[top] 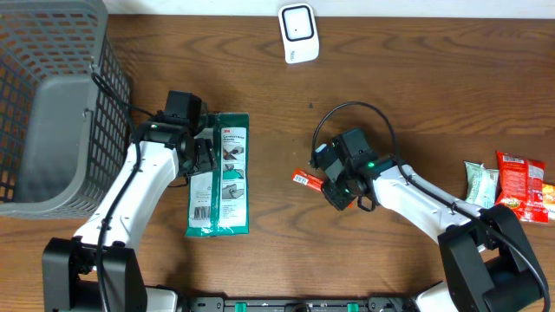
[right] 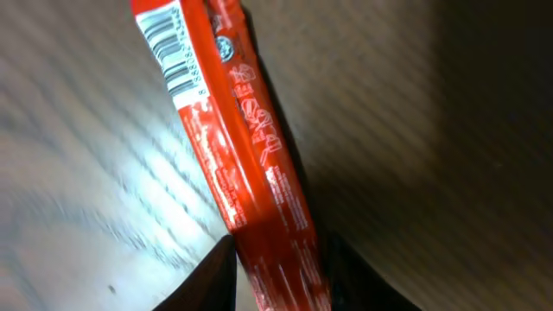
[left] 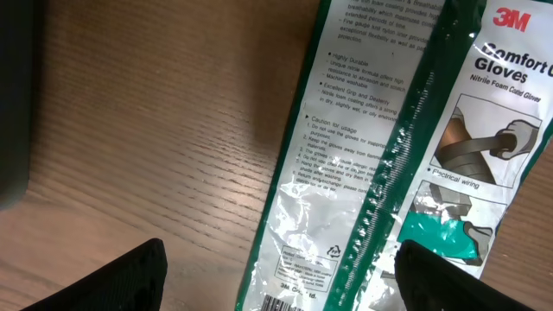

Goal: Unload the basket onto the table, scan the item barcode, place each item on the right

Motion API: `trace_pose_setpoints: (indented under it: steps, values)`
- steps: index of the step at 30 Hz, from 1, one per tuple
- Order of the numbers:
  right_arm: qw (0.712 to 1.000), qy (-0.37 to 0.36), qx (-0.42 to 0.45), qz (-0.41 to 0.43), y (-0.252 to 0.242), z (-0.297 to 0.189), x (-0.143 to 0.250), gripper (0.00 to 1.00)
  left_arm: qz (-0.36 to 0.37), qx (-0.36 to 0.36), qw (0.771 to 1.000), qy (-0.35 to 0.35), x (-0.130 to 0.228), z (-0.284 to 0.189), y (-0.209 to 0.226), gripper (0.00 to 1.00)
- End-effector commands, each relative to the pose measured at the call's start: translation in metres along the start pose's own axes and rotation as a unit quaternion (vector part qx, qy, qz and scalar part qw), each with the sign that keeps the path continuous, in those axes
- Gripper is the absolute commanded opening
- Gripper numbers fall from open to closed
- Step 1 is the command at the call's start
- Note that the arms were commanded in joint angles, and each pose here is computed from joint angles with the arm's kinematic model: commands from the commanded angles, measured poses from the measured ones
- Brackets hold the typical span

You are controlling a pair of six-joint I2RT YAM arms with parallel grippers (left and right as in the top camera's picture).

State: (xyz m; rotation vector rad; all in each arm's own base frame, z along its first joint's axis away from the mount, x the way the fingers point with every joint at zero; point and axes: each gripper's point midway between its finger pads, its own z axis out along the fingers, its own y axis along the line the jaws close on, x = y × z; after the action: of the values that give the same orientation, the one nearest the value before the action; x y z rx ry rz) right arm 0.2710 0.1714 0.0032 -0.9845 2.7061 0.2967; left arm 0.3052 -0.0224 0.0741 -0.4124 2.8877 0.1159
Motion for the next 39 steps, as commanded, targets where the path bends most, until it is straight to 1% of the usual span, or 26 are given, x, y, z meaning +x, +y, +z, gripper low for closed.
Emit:
trace_pose_setpoints:
  steps: [1,4,7,8,13,15,19,23,25,28,30,32,39]
  values:
    - [0.992,-0.009,-0.014,0.127,0.004,0.0,-0.004,0.28,-0.002,0.001,1.0,-0.011,-0.007,-0.005,0.001,0.85]
    - [0.986,-0.018,-0.014,0.162,0.003,0.0,-0.008,0.28,-0.002,0.001,1.0,-0.011,-0.007,-0.005,0.001,0.85]
    - [0.984,-0.028,-0.014,0.177,0.002,0.0,-0.013,0.29,-0.002,0.001,1.0,-0.011,-0.007,-0.005,0.001,0.85]
    - [0.984,-0.031,-0.014,0.176,0.002,-0.001,-0.015,0.36,-0.002,0.001,1.0,-0.011,-0.007,-0.005,0.001,0.85]
    - [0.984,-0.028,-0.014,0.172,0.002,0.0,-0.013,0.53,-0.002,0.001,1.0,-0.011,-0.007,-0.005,0.001,0.85]
    - [0.99,-0.019,-0.014,0.141,0.003,0.0,-0.008,0.6,-0.002,0.001,1.0,-0.011,-0.007,-0.005,0.001,0.85]
    - [0.998,0.003,-0.015,0.053,0.006,0.0,0.003,0.62,-0.002,0.001,1.0,-0.011,-0.007,-0.005,0.001,0.85]
    - [1.0,0.016,-0.018,0.017,0.007,0.001,0.011,0.53,-0.002,0.001,1.0,-0.011,-0.007,-0.005,0.001,0.85]
    - [0.999,0.019,-0.019,0.018,0.008,0.003,0.015,0.46,-0.002,0.001,1.0,-0.011,-0.007,-0.005,0.001,0.85]
    - [0.999,0.024,-0.02,0.019,0.008,0.005,0.02,0.4,-0.002,0.001,1.0,-0.011,-0.007,-0.005,0.001,0.85]
    - [0.999,0.017,-0.018,0.039,0.008,0.008,0.02,0.33,-0.002,0.001,1.0,-0.011,-0.007,-0.005,0.001,0.86]
    - [0.997,0.01,-0.016,0.07,0.007,0.012,0.022,0.3,-0.002,0.001,1.0,-0.011,-0.007,-0.005,0.001,0.85]
    - [0.997,0.011,-0.007,0.078,0.005,0.015,0.026,0.29,-0.002,0.001,1.0,-0.011,-0.007,-0.005,0.001,0.85]
